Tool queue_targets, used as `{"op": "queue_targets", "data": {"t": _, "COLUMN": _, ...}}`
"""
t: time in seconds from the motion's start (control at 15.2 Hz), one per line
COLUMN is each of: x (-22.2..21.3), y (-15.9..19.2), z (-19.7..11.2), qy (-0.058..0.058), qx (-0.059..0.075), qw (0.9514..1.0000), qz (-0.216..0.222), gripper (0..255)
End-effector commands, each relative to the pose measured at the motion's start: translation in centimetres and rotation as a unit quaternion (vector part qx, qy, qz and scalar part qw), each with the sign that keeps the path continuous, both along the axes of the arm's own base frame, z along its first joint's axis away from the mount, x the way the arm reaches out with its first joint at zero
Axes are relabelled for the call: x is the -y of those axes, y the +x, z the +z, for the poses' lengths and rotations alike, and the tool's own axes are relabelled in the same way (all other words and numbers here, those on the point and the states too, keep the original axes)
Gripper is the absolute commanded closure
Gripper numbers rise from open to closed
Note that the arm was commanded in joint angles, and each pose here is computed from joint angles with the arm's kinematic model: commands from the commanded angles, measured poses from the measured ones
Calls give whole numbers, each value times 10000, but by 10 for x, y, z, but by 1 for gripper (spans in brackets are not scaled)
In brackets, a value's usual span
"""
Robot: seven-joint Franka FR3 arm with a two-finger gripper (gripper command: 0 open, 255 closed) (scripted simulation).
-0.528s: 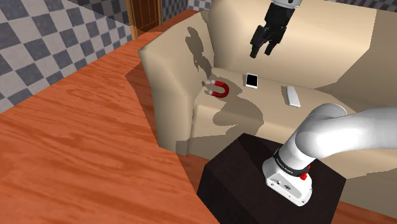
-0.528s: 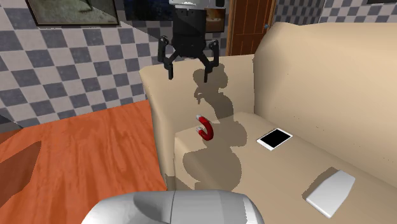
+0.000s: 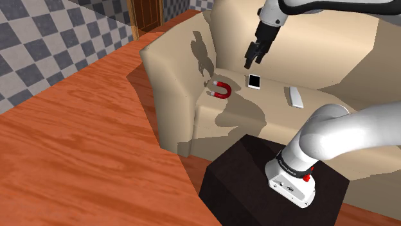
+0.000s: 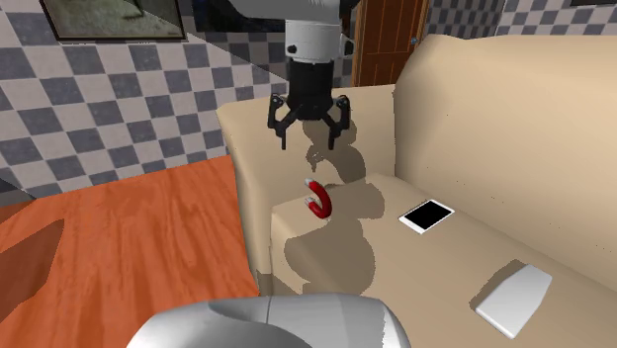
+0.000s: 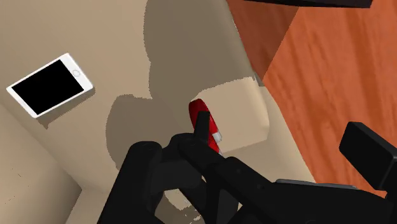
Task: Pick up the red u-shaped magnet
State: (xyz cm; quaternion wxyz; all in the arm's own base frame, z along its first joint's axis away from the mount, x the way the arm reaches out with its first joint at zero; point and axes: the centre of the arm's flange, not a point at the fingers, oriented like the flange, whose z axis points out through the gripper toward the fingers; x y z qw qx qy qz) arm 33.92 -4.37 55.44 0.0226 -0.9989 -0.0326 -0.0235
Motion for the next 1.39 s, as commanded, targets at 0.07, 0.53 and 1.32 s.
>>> {"op": "queue_targets", "data": {"t": 0.07, "x": 8, "y": 22, "z": -32, "qy": -49, "qx": 44, "qw": 9990, "qz": 444, "gripper": 0}}
{"op": "queue_targets", "data": {"t": 0.53, "x": 24, "y": 76, "z": -104, "qy": -150, "qx": 123, "qw": 9895, "qz": 1430, "gripper": 0}}
{"op": "queue_targets", "data": {"t": 1.32, "x": 31, "y": 134, "z": -198, "qy": -253, "qx": 203, "qw": 9696, "qz": 2427, "gripper": 0}}
